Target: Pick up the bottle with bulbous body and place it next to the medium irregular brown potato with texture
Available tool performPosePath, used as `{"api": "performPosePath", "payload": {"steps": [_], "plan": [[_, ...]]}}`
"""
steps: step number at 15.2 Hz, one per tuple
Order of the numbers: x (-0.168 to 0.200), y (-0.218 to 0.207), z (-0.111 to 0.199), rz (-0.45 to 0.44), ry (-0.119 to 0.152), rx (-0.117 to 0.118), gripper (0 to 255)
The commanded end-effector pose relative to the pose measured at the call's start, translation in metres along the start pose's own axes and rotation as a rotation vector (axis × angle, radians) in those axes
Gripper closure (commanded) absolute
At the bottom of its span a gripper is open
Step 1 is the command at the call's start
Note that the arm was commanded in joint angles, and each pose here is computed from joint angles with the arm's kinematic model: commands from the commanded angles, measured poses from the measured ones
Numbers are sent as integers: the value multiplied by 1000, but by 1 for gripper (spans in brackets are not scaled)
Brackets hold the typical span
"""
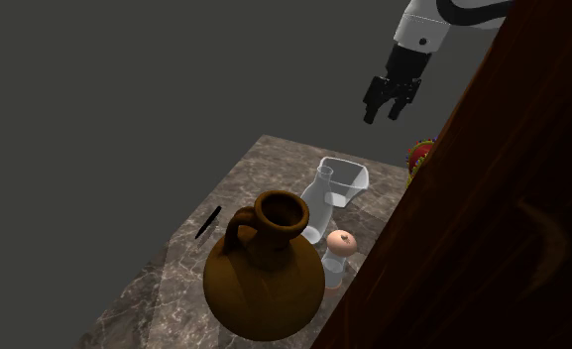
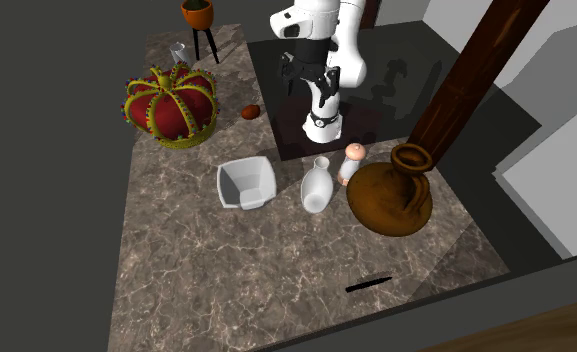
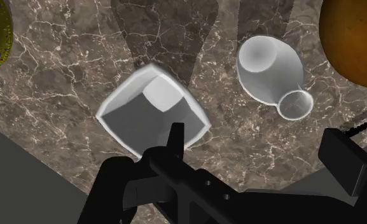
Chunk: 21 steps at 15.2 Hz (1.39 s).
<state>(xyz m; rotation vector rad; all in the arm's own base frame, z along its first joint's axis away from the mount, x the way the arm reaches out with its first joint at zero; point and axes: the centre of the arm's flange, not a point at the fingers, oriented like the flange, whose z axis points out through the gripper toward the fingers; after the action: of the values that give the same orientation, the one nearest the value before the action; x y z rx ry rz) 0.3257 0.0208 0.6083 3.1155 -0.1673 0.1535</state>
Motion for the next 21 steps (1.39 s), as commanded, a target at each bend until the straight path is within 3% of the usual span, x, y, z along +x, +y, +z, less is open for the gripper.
{"api": "performPosePath", "payload": {"steps": [1, 14, 21], "plan": [[0, 0, 0, 0, 0, 0, 0], [10, -81, 148, -172, 21, 33, 0], [11, -83, 180, -173, 21, 33, 0]]}}
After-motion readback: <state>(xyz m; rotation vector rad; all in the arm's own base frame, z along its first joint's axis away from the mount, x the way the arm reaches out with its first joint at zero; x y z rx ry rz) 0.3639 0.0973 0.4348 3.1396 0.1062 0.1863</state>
